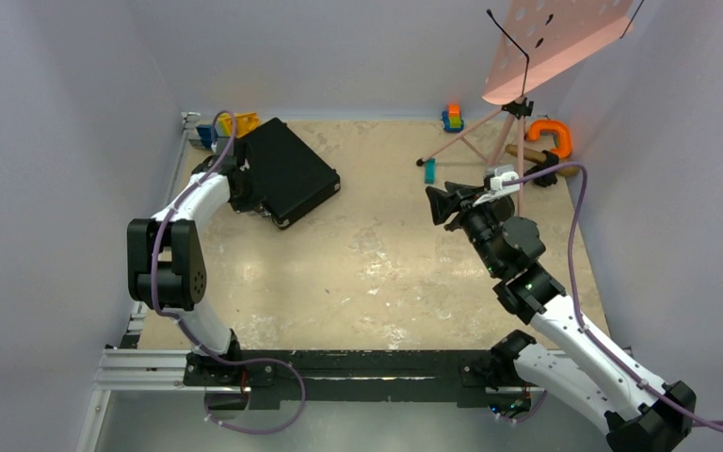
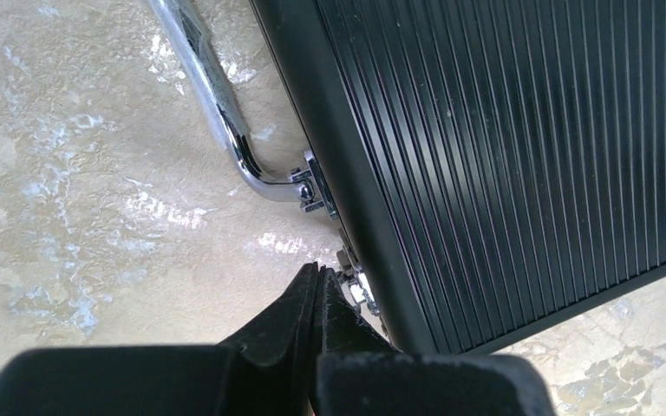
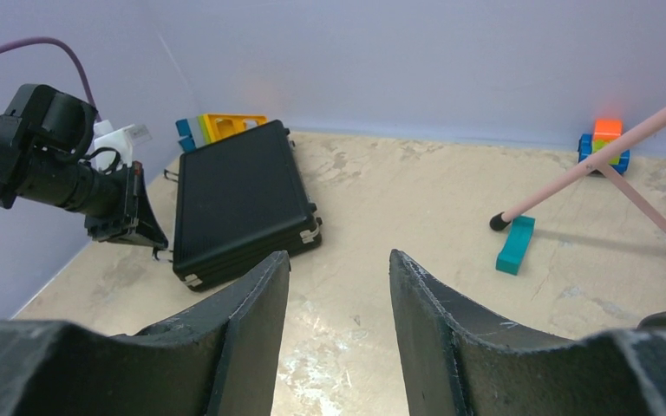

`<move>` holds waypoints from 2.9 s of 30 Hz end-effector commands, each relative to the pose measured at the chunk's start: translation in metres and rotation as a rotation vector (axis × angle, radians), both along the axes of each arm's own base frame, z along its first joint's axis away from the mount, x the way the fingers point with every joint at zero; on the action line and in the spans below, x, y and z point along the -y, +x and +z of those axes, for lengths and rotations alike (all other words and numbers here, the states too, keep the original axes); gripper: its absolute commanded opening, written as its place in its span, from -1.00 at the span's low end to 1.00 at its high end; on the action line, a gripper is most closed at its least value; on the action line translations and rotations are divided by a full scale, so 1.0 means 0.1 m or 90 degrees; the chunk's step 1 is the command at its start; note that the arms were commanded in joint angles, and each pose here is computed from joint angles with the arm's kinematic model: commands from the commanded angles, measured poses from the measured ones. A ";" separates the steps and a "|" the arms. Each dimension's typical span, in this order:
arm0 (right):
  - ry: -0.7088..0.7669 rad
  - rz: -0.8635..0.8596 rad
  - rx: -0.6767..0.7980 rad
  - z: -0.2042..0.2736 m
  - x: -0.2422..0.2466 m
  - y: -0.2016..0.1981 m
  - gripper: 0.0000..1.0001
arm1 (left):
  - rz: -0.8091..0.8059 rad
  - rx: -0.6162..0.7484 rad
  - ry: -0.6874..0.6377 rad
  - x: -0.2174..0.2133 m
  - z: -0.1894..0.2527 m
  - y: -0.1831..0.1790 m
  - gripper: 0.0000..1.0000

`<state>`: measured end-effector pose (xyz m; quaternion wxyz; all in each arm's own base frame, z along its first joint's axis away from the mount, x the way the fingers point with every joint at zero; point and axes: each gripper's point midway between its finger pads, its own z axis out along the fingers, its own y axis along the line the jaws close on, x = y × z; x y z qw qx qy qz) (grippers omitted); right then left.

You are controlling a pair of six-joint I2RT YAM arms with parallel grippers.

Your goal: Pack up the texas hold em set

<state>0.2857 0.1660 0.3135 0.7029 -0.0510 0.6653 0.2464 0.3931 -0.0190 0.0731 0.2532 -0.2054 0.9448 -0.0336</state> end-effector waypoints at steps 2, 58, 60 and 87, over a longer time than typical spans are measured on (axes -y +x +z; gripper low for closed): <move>0.004 -0.025 0.021 0.07 0.09 0.00 0.01 | 0.017 -0.061 -0.039 0.07 -0.18 -0.16 -1.00; 0.016 -0.032 0.034 0.09 0.15 -0.06 0.02 | -0.081 0.063 0.001 0.15 0.31 -0.24 -1.00; 0.014 -0.032 0.032 0.08 0.15 -0.05 0.02 | -0.084 0.072 0.002 0.15 0.33 -0.20 -1.00; 0.012 -0.035 0.030 0.06 0.16 -0.05 0.02 | 0.012 -0.045 -0.024 0.13 -0.08 -0.32 -1.00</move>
